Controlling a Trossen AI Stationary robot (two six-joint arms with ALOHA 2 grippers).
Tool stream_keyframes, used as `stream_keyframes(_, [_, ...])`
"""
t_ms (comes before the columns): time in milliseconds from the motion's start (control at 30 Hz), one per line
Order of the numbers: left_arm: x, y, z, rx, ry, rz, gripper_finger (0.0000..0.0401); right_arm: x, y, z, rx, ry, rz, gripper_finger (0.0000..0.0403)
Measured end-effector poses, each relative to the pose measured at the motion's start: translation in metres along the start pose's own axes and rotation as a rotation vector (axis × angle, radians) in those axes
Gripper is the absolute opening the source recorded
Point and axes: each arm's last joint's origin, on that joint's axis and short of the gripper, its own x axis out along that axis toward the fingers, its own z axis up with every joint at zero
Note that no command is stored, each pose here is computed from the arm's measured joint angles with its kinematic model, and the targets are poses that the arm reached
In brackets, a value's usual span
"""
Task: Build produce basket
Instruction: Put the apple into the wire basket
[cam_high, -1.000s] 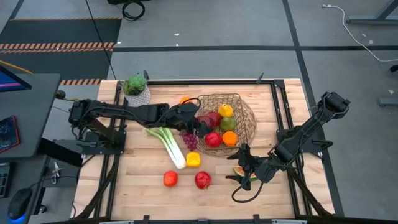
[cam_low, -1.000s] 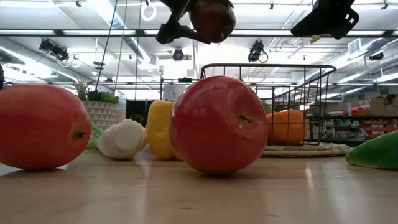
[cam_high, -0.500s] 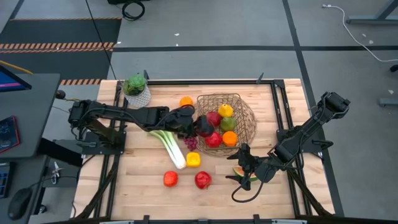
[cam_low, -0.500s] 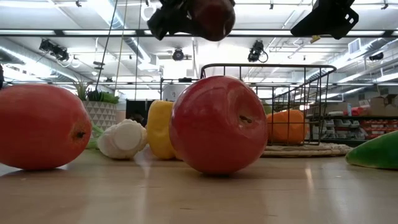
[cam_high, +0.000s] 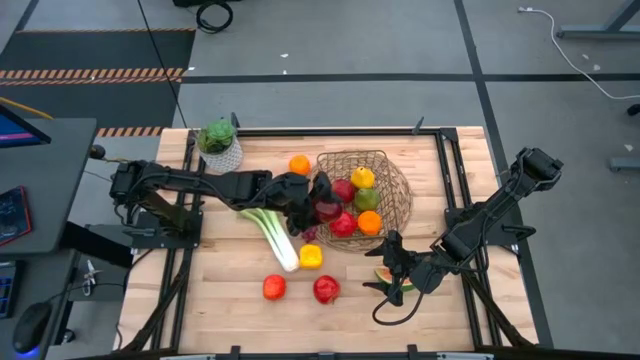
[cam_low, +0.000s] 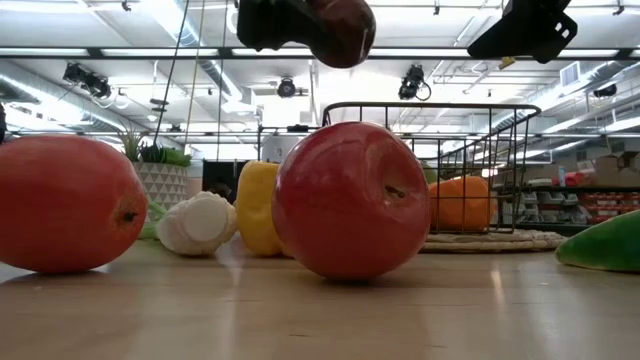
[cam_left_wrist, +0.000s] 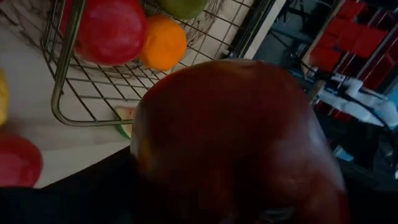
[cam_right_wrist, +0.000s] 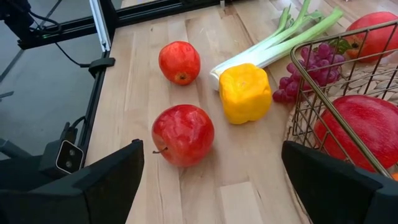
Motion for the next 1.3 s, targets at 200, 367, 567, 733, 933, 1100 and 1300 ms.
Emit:
stream_keyframes(200, [0.000,-0.001,0.002,0.042,-0.005,-0.002,0.0358,0.000,0.000,0.000,0.000,0.000,0.000,0.0384])
stream_keyframes(367, [0.000,-0.001,0.002,0.253,-0.006,-0.001,0.0358,0.000,-0.002,0.002,0.003,-0.046,-0.058,0.0384])
stream_keyframes(567, [0.000,-0.001,0.002,0.550,-0.006,0.000,0.0358,0.000,-0.005,0.009,-0.010,-0.185,-0.198,0.0384])
stream_keyframes(733, [0.000,-0.002,0.003,0.792,-0.009,0.001,0.0358,0.018,-0.004,0.006,-0.102,-0.263,-0.343,0.0384])
stream_keyframes(933, [0.001,-0.004,0.007,1.035,-0.021,0.002,0.0358,0.047,-0.008,-0.003,-0.207,-0.225,-0.401,0.0384])
stream_keyframes(1100, [0.001,-0.008,0.013,1.425,-0.049,0.011,0.0358,0.027,-0.010,0.014,-0.235,-0.265,-0.409,0.0384])
stream_keyframes(1300, [0.002,-0.013,0.018,1.741,-0.079,0.007,0.0358,0.013,-0.011,0.021,-0.508,-0.263,-0.566,0.0384])
